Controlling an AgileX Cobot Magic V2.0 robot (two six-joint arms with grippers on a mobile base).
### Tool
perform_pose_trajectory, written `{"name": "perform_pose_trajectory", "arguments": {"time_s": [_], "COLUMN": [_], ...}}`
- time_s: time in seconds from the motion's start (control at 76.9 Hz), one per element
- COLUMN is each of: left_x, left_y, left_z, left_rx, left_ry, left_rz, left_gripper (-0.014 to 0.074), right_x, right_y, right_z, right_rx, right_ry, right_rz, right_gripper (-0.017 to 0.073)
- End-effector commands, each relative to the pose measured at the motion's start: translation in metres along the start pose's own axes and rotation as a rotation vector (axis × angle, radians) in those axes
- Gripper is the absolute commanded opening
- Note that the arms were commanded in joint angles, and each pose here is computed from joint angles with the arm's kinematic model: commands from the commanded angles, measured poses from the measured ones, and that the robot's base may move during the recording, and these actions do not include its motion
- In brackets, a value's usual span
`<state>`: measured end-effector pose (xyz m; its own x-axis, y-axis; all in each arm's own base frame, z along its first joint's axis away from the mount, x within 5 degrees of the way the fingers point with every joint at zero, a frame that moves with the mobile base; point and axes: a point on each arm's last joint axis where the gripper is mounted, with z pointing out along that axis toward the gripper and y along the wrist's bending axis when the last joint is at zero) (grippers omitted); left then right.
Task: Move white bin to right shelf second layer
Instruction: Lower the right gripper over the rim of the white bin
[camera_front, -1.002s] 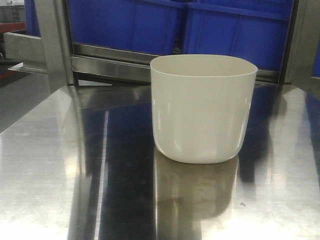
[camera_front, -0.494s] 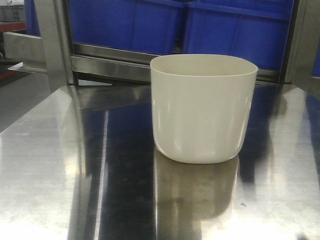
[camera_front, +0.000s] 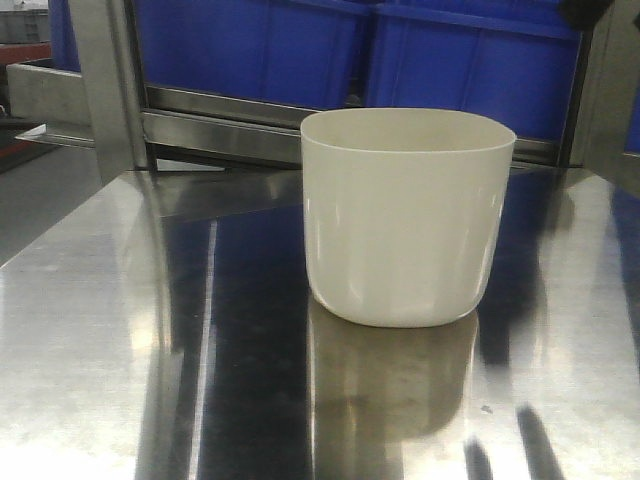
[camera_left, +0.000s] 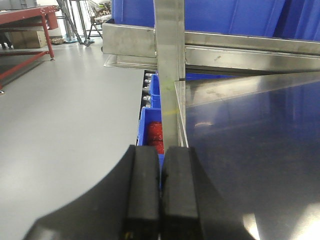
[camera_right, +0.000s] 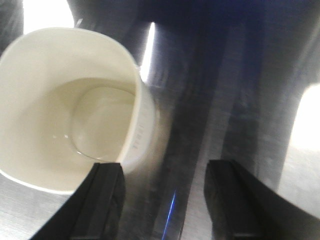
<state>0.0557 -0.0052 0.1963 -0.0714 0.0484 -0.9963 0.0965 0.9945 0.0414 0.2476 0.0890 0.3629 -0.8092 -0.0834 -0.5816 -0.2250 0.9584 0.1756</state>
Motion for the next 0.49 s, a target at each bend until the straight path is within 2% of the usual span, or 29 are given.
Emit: {"name": "perform_pose_trajectory", "arguments": {"time_s": [0.0,0.195,0.481], "left_x": [0.004,0.004,0.004], "left_y": [0.000,0.000,0.000], "left_z": [0.001,0.001,0.001], "left_rx": [0.002,0.002,0.002], "left_ry": [-0.063,-0.063,-0.063], "left_rz": [-0.003,-0.003,-0.003], "left_gripper": [0.0085,0.0085,0.0085], "right_x": [-0.017,-0.034,-0.041], "right_y": [0.009,0.014,0.015], "right_z": [-0.010,0.007,0.034], "right_rx": [-0.032,-0.033,-0.021], "right_ry": [-0.088,-0.053,0.026], "right_rz": [-0.023,-0.029,-0.035], "right_gripper": [0.0477,0.0477,0.0477]}}
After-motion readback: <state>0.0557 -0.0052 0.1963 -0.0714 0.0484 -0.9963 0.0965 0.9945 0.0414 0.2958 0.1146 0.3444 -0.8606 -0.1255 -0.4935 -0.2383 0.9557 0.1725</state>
